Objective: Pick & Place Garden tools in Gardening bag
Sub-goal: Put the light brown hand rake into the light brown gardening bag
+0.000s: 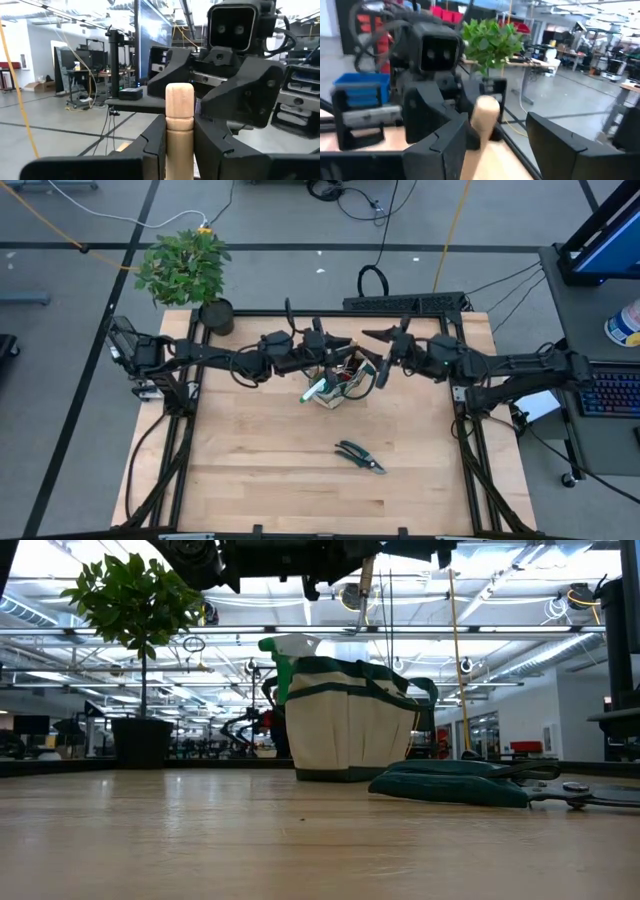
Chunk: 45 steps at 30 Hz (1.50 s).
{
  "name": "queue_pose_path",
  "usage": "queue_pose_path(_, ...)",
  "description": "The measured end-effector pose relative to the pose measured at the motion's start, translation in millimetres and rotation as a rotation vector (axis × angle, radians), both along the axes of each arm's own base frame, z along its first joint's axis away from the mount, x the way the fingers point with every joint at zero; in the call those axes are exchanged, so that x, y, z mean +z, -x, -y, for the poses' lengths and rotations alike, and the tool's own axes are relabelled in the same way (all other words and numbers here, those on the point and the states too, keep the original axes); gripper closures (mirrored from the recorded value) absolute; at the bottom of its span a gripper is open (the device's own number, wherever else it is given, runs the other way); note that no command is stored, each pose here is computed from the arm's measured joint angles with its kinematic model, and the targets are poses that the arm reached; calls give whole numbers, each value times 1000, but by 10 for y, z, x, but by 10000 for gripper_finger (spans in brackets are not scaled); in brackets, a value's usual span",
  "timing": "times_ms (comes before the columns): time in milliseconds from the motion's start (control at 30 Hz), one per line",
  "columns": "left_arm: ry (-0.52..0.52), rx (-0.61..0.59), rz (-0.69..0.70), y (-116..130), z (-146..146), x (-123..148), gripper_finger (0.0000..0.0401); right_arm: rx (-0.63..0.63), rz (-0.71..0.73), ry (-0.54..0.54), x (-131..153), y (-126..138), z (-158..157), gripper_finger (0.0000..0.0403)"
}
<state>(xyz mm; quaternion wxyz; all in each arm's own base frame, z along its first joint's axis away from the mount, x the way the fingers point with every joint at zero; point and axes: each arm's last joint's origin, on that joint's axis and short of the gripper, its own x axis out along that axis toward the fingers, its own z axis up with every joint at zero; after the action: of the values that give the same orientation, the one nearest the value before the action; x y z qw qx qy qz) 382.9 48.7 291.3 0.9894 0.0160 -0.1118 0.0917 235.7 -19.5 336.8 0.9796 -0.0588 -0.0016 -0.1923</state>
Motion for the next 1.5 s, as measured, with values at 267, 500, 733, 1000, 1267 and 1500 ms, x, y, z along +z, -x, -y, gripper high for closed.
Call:
queue_pose_path(267, 3, -8, -28, -6, 2, -25, 331, 7, 44, -56, 4, -23, 92, 185)
queue_pose_path(500, 10, -9, -41, -8, 1, -39, 331, 45, 37, -123, -103, -152, 166, 188)
queue_pose_path(733, 15, -10, -54, -11, 1, -54, 331, 66, 52, -134, -136, -221, 174, 210)
queue_pose_path(1000, 15, -8, -68, -13, -4, -67, 331, 65, 48, -155, -150, -225, 186, 275)
queue_pose_path(1267, 6, -14, -72, -13, -4, -70, 331, 68, 51, -154, -147, -226, 185, 342)
queue_pose_path(1500, 35, -7, -70, -13, -5, -73, 300, 61, 41, -139, -153, -226, 187, 342)
